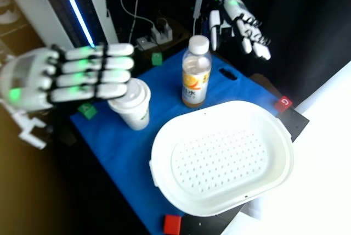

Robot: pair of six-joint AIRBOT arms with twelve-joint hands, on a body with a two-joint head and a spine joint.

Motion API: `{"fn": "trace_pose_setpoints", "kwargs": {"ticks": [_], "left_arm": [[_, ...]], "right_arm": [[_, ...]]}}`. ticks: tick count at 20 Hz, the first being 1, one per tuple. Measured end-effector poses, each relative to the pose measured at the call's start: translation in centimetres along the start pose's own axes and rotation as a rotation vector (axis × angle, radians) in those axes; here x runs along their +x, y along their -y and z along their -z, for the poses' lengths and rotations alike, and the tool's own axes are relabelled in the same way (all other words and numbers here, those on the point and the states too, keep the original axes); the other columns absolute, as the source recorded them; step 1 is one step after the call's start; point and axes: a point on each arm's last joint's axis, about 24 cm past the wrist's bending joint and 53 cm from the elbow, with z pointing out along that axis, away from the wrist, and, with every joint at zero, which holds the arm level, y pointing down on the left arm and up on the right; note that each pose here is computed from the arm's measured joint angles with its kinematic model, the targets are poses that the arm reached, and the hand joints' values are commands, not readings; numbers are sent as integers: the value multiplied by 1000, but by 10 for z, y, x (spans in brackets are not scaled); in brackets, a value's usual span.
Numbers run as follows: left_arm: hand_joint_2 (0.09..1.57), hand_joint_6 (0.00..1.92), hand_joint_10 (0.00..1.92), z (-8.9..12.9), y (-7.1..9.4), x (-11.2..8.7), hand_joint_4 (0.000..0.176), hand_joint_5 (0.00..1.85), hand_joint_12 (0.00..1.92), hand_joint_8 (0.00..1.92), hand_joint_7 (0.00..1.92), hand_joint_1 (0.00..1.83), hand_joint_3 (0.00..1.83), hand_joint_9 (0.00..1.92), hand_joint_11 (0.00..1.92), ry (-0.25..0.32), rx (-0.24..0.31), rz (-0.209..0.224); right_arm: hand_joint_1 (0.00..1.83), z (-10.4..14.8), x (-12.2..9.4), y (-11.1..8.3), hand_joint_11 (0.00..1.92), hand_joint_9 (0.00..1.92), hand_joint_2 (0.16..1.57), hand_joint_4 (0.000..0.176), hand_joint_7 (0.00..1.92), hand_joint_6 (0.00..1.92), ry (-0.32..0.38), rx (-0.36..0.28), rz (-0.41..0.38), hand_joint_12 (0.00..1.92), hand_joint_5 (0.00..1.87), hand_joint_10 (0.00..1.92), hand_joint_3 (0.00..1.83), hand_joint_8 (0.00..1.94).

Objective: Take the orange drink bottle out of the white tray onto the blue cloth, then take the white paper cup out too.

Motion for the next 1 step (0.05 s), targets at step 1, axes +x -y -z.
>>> {"fn": "trace_pose_setpoints", "kwargs": {"ticks": [1], "left_arm": [[1336,0,2,0,2,-2,99,0,93,0,0,662,2,4,0,5,6,-7]], "right_arm": [[732,0,-5,-1,0,0,1205,0,0,0,15,-4,12,5,0,0,7,0]]}}
